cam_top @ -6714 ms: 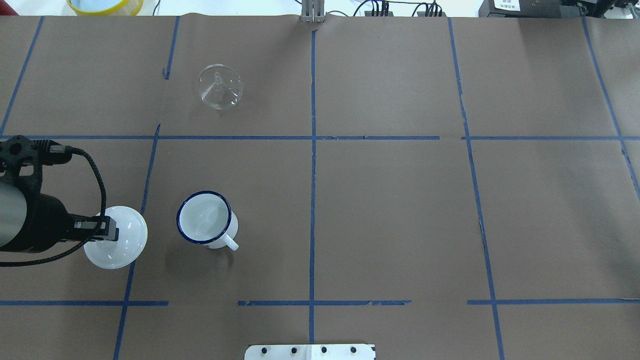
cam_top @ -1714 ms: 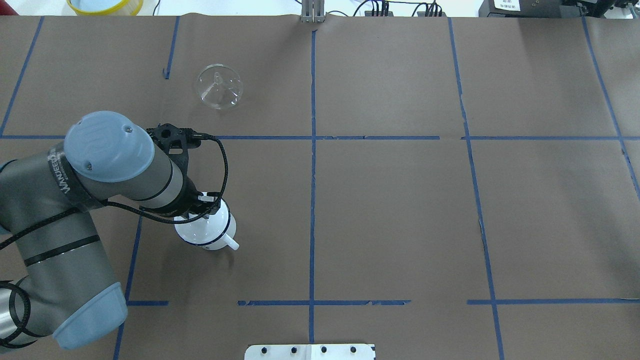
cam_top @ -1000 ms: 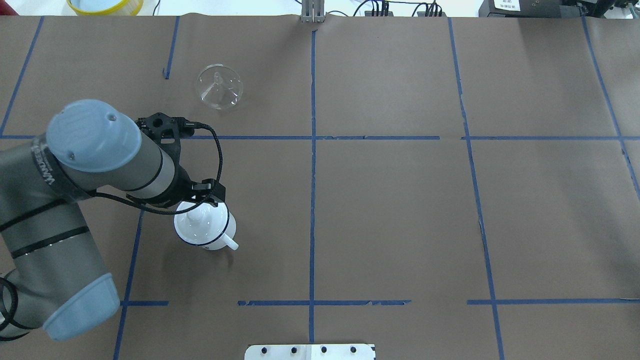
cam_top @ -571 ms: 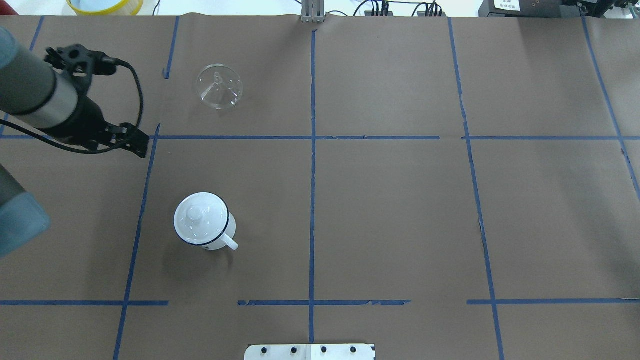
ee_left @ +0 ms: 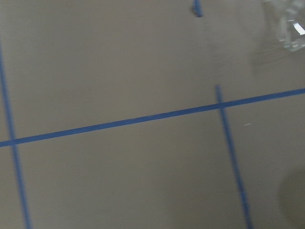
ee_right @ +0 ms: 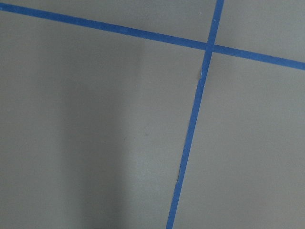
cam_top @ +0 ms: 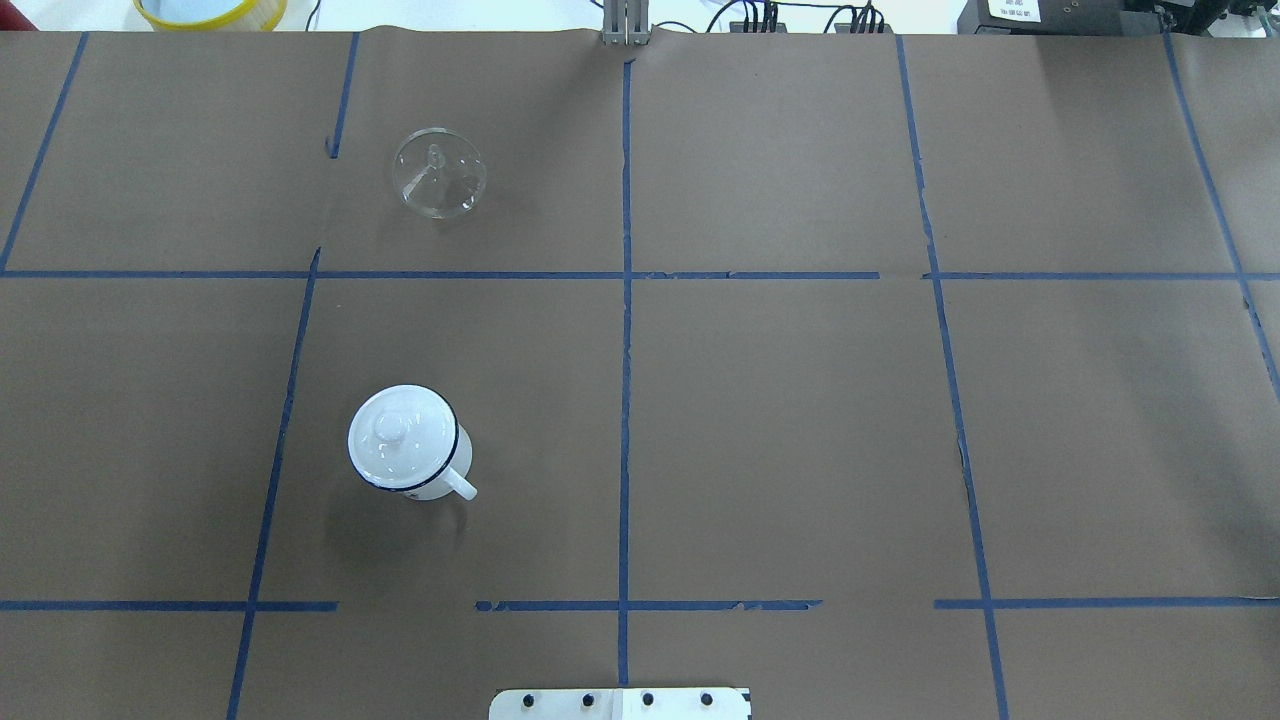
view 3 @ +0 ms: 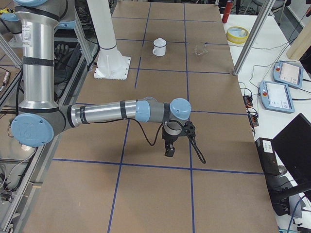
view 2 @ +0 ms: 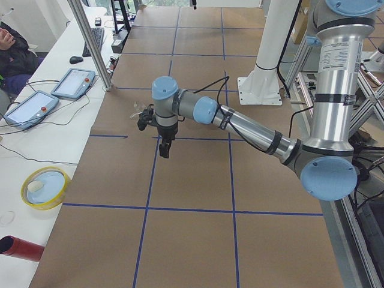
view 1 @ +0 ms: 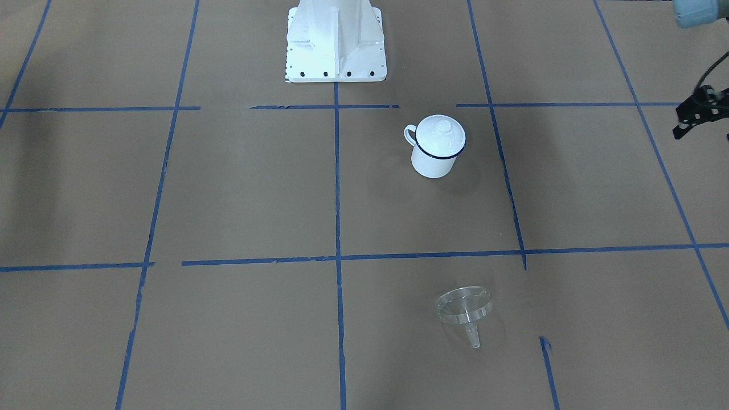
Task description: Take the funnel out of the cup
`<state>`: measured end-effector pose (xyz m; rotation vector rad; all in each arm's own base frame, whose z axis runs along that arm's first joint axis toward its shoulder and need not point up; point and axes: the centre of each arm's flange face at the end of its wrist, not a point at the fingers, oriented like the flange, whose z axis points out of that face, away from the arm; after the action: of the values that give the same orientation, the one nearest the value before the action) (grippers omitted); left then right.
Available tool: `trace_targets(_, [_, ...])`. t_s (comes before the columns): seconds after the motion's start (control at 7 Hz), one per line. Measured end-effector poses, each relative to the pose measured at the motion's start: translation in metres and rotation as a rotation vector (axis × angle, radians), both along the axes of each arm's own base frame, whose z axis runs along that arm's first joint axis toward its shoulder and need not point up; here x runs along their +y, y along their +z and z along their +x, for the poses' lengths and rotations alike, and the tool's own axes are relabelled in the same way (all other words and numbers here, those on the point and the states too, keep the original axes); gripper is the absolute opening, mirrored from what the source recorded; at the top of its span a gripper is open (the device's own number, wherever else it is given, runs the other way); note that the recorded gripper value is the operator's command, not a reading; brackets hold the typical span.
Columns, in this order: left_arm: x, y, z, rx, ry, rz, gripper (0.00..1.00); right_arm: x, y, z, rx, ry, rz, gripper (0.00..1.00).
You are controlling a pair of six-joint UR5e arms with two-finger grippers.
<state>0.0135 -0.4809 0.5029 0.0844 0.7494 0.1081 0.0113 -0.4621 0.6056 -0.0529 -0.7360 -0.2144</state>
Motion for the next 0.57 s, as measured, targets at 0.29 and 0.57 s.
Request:
trace_targets(0.29, [0.021, 0.076, -0.048, -0.004, -0.018, -0.072, 1.00, 0.000, 0.000, 0.000, 0.000, 0.000, 0.000, 1.00])
trace_targets(0.57, [0.029, 0.121, -0.073, 0.001, -0.029, -0.079, 1.00, 0.000, -0.001, 0.000, 0.000, 0.000, 0.001, 1.00])
